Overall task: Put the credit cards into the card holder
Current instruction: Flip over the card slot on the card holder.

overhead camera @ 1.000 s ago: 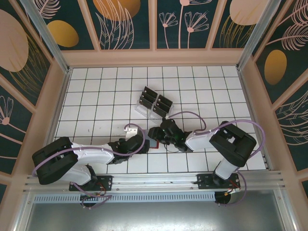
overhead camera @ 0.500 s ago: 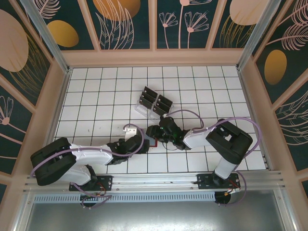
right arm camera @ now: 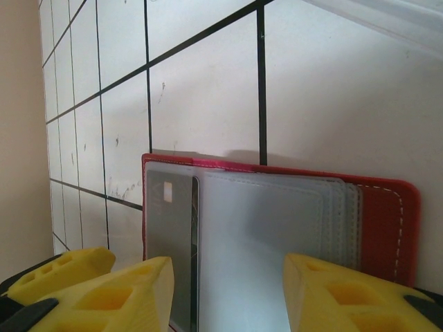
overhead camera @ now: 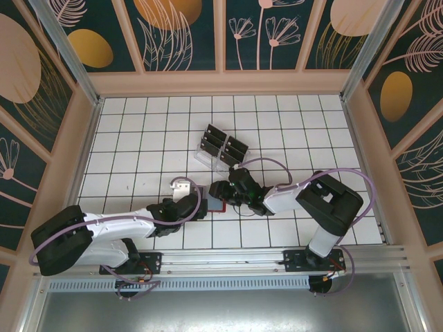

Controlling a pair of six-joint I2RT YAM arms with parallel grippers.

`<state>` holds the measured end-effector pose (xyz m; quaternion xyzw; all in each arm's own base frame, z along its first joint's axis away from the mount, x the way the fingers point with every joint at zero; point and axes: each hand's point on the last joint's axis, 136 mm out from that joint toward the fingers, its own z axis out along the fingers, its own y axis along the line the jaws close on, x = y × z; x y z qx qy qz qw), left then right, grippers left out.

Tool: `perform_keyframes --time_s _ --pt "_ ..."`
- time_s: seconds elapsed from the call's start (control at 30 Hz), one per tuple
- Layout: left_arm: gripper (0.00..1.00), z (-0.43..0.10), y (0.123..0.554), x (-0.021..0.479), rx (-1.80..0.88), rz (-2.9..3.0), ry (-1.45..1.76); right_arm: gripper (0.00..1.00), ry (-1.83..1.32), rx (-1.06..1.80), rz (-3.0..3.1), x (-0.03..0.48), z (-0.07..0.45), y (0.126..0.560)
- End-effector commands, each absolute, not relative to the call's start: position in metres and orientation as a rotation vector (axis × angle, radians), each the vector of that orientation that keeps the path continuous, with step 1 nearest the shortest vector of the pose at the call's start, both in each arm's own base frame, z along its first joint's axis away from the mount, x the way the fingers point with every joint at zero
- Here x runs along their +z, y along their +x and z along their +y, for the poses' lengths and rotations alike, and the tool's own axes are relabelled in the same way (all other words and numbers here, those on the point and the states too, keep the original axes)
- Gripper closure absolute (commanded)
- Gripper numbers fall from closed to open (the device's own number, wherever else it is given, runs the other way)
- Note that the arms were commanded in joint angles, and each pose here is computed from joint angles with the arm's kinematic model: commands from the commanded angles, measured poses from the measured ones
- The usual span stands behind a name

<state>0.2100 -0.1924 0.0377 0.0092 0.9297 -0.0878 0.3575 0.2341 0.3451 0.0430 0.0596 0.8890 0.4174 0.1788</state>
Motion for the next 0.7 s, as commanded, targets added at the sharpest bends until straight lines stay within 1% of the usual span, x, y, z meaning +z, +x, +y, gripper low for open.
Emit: perform_keyframes --time_s 0.0,0.2,0.33,0.5,0.67 --pt "0.02 -0.192 0.216 0.045 -0.188 2.382 0.046 0.54 0.156 1.192 2.52 0.042 0.348 0.23" --pt "0.02 -0.206 0.22 0.046 -0.213 2.381 0.095 0.54 0.162 1.189 2.523 0.04 0.347 0.229" --pt "0.01 -0.207 0.219 0.036 -0.194 2.4 0.12 0.54 0.171 1.179 2.526 0.038 0.345 0.23" --pt "0.02 -0.193 0.217 0.018 -0.092 2.431 0.099 0.54 0.181 1.167 2.531 0.036 0.341 0.228" --pt "0.01 -0.171 0.214 0.011 0.011 2.441 0.018 0.54 0.193 1.141 2.545 0.032 0.337 0.228"
